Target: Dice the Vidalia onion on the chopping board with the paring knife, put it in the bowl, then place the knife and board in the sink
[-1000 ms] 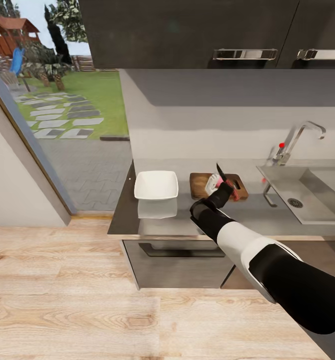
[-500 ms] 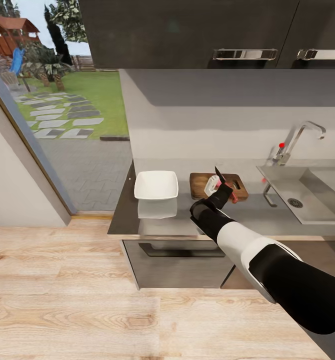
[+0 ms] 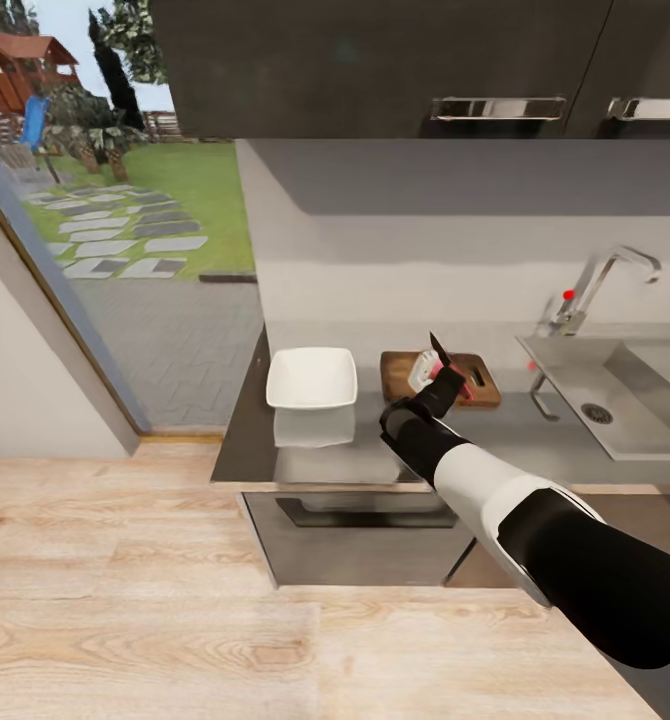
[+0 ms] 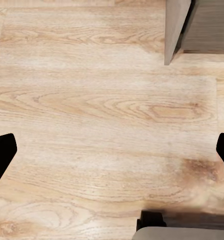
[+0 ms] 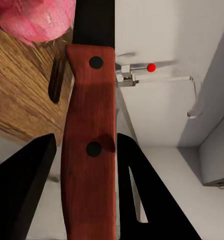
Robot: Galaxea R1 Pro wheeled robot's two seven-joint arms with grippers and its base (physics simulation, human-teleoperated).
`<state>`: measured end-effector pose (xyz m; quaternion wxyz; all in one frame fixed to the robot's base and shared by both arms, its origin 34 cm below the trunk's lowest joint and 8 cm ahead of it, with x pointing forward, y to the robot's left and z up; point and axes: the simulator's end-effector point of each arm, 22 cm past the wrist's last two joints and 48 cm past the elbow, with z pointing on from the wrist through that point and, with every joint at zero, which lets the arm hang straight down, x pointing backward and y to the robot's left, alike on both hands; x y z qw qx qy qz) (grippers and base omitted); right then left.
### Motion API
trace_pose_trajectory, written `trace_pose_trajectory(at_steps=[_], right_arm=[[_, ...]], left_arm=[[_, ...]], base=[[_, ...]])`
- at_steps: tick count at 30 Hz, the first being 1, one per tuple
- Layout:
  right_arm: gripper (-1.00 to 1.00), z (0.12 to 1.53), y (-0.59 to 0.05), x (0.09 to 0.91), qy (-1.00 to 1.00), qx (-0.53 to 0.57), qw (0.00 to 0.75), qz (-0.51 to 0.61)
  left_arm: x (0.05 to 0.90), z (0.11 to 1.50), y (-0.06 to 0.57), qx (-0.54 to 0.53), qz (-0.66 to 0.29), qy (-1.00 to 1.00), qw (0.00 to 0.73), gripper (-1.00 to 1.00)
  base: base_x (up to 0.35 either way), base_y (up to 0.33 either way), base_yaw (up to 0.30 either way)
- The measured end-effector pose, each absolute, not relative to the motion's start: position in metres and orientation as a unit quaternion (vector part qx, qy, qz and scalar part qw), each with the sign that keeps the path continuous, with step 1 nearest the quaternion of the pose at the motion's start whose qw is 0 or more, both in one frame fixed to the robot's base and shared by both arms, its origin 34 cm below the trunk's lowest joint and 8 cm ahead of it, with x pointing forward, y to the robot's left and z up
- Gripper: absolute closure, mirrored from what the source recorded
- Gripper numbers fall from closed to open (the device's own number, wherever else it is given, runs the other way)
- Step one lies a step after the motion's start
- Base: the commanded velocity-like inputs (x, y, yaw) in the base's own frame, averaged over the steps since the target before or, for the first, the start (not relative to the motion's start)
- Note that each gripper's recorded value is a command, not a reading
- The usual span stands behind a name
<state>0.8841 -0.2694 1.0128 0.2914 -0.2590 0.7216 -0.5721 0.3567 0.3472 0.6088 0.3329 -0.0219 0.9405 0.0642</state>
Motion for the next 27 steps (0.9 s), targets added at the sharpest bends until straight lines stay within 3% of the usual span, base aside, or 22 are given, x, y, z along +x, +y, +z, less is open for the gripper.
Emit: trace_pose_trajectory(at_steps=[9,27], right_arm=[[1.0,1.0134,-0.2697,0.8843,0.721,-0.258,0.292,-0.573],[1.0,1.0117,-0.2702,0.8838,0.723,-0.258,0.29,-0.572]], left_arm=[[0.3568,0.6087,0.3472,-0.022,0.064,0.941,0.333,-1.0],[0.3569,0.6085,0.3472,-0.022,0.064,0.941,0.333,-1.0]], base=[[0.246,0.0,0.0],[0.014,0.0,0.0]])
